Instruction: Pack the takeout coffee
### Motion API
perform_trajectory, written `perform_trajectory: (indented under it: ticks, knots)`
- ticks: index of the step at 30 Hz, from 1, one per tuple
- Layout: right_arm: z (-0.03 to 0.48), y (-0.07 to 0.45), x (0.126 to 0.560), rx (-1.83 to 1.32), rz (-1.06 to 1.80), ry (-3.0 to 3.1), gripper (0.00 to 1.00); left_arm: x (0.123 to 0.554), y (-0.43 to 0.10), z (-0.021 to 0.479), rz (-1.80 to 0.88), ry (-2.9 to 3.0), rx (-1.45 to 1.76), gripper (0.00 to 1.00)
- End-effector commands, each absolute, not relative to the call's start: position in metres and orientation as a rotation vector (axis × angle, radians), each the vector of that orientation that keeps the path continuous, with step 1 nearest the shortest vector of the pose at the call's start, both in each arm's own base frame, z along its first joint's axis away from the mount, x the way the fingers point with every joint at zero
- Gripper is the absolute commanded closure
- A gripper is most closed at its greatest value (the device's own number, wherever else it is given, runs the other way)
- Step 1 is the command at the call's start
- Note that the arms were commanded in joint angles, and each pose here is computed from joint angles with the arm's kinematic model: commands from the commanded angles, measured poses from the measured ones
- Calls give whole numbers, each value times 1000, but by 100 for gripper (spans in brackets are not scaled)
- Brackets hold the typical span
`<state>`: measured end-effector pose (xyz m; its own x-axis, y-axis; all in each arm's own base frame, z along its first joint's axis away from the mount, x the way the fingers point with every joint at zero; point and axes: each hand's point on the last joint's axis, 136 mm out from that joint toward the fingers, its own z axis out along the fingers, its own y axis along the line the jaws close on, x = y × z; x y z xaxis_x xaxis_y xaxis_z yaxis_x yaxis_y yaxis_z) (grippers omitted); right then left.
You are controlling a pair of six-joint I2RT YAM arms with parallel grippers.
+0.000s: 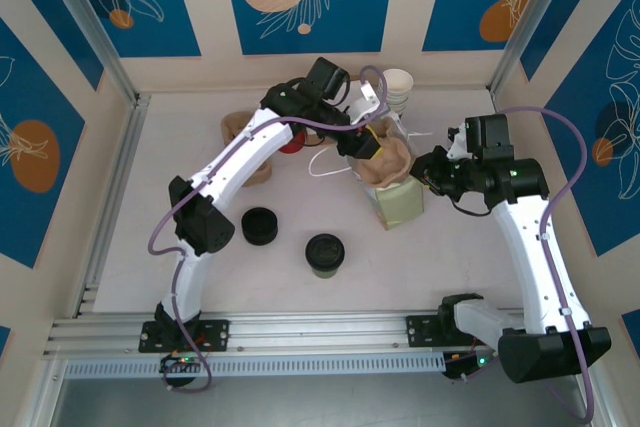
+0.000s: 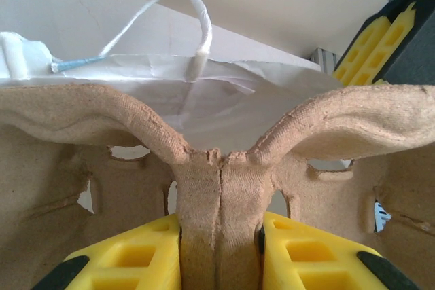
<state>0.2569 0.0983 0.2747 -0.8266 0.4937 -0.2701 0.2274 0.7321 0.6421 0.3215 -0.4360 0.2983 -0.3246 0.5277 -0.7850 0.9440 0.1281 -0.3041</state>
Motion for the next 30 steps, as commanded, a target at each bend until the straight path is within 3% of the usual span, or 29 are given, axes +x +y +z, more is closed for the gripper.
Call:
perform_trajectory:
  ticks: [1,30]
  knots:
    - [273,100,247,532,876,2520,88,333,-435,312,-1086,1885,1380,72]
    - [279,117,229,516,1031,2561,89,342,-437,267,-938,1982,1441,72]
